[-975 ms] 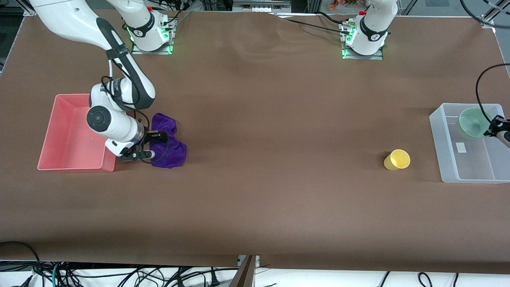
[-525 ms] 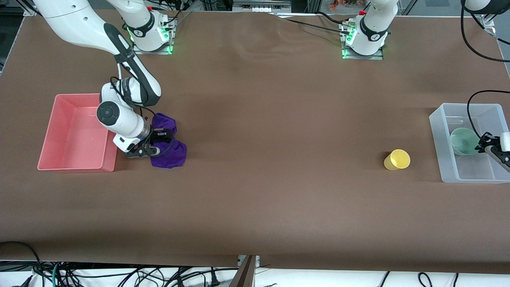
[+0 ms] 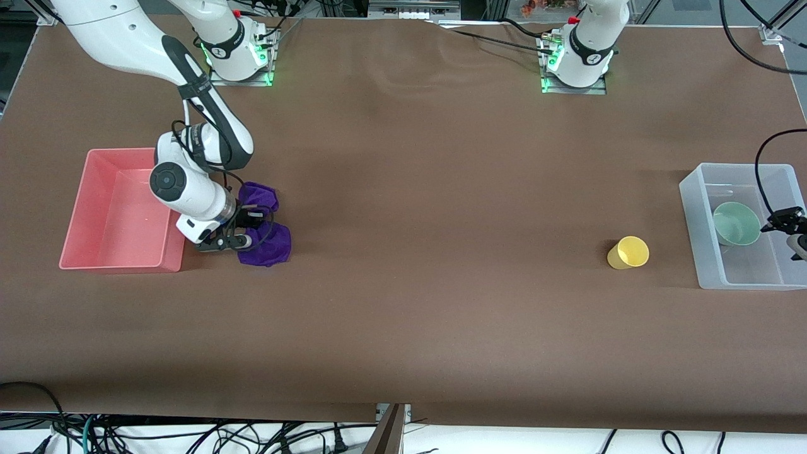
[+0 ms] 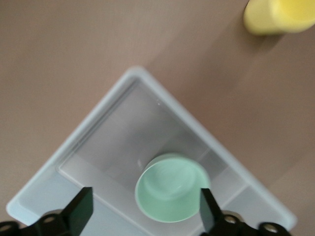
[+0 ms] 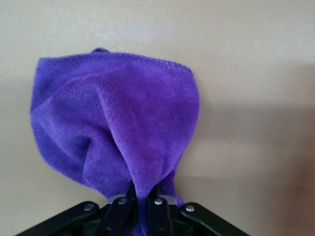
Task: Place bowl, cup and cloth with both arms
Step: 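Place the green cup in the clear bin while the right gripper grasps the cloth, then grasp the yellow cup with the left gripper while the right gripper lifts the cloth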
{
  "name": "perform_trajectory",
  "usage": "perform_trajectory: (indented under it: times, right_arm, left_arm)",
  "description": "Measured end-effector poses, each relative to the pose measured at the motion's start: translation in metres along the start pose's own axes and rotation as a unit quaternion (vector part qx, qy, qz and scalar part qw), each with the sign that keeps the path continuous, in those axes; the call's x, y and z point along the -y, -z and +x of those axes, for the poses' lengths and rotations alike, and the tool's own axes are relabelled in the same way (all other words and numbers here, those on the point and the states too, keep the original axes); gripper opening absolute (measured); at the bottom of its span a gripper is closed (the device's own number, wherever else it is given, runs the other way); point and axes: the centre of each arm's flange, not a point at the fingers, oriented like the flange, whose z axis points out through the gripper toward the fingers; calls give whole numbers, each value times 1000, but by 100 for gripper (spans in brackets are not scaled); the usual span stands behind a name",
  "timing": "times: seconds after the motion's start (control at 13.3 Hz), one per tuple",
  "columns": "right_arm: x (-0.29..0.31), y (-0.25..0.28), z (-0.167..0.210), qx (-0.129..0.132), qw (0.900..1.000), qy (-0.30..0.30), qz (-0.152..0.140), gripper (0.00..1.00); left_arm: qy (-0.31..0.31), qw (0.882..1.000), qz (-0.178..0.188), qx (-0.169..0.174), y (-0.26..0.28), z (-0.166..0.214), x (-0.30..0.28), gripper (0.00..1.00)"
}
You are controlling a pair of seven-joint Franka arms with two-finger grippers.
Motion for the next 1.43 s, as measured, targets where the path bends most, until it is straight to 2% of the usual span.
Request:
perform_trajectory:
  times: [0.15,0.3,0.45,0.67,0.82,0.9,1.05,1.27,1.35,1.43]
  right_arm:
    - [-2,50,12,45,999,-2,-11,10]
    - [-11,123,16,89,996,3,-23,10]
    - [-39,193,9,132,991,15,-28,10]
    - [-111,262,-10,168,984,39,-34,10]
    - [-162,277,-24,186,980,61,-43,10]
    - [-185,275,-30,195,977,68,-45,10]
    - [-224,254,-36,214,974,69,-40,10]
    - [-250,202,-36,220,973,62,-40,10]
    - [-253,185,-36,220,973,63,-41,10]
    - [-255,168,-36,217,973,66,-42,10]
  left_arm:
    - [43,999,1,1,26,57,-40,100]
    - [84,996,-23,0,10,102,-70,100]
    - [101,994,-38,-3,-37,127,-80,100]
    - [118,991,-53,-39,-124,139,-92,96]
    - [131,988,-67,-50,-162,135,-106,77]
    - [134,987,-71,-50,-168,133,-109,64]
    - [134,987,-69,-52,-166,133,-109,43]
    - [134,987,-67,-53,-148,131,-108,11]
    - [132,988,-70,-49,-136,131,-107,4]
    - [129,988,-77,-42,-119,130,-105,4]
